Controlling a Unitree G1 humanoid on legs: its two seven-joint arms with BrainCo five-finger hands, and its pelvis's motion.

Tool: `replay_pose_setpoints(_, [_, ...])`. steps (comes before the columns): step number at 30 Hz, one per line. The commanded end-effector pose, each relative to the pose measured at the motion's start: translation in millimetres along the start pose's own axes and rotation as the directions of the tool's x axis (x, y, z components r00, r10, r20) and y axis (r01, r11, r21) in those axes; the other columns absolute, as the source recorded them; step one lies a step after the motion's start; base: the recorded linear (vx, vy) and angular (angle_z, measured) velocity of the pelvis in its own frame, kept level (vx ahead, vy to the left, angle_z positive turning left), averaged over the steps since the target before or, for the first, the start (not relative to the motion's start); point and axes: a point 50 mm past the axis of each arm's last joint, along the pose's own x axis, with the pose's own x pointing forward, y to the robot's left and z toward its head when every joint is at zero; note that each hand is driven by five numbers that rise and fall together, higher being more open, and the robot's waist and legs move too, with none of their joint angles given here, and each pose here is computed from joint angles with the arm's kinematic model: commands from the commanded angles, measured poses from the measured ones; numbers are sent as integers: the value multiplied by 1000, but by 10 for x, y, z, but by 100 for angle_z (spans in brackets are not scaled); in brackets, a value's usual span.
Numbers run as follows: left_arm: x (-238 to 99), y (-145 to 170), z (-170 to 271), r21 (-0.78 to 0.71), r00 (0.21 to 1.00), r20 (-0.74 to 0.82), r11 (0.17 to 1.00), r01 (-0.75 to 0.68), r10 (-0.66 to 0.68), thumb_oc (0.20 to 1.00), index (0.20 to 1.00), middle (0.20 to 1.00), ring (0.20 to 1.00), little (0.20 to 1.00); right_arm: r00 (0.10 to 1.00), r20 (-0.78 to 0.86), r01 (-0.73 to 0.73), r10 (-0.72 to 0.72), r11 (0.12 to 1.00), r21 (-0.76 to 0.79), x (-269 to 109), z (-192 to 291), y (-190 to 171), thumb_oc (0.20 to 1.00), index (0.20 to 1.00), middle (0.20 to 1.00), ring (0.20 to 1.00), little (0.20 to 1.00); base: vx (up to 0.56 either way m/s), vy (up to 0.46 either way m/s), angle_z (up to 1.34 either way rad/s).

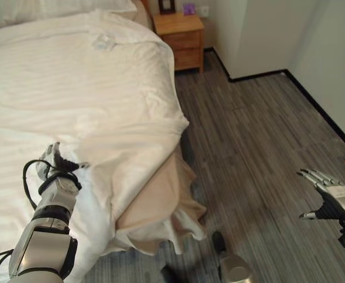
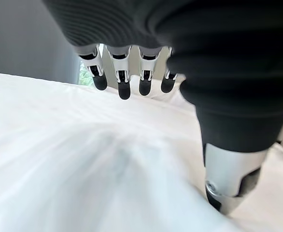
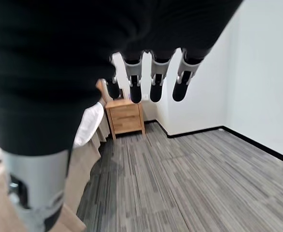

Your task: Making the bed.

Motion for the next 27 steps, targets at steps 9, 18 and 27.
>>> replay_pose_setpoints(9, [316, 955, 272, -14, 966, 20, 966, -258, 258, 1000, 1000, 1000, 1000, 1000, 936, 276, 268, -221, 952, -147, 148, 381, -618, 1000, 1000, 1000, 1000, 1000, -43, -31, 22])
replay_pose_setpoints(18, [341, 1091, 305, 8, 959, 40, 960, -281, 281, 1000, 1000, 1000, 1000, 1000, 898, 426, 198, -111, 966, -166, 242, 655, -532, 1000, 1000, 1000, 1000, 1000, -35, -36, 27])
replay_pose_setpoints(27, [376, 1523, 700, 30, 907, 173, 919, -394, 384, 1000, 1000, 1000, 1000, 1000, 859, 497, 232, -127, 960, -155, 296, 757, -609, 1000, 1000, 1000, 1000, 1000, -95, -44, 1])
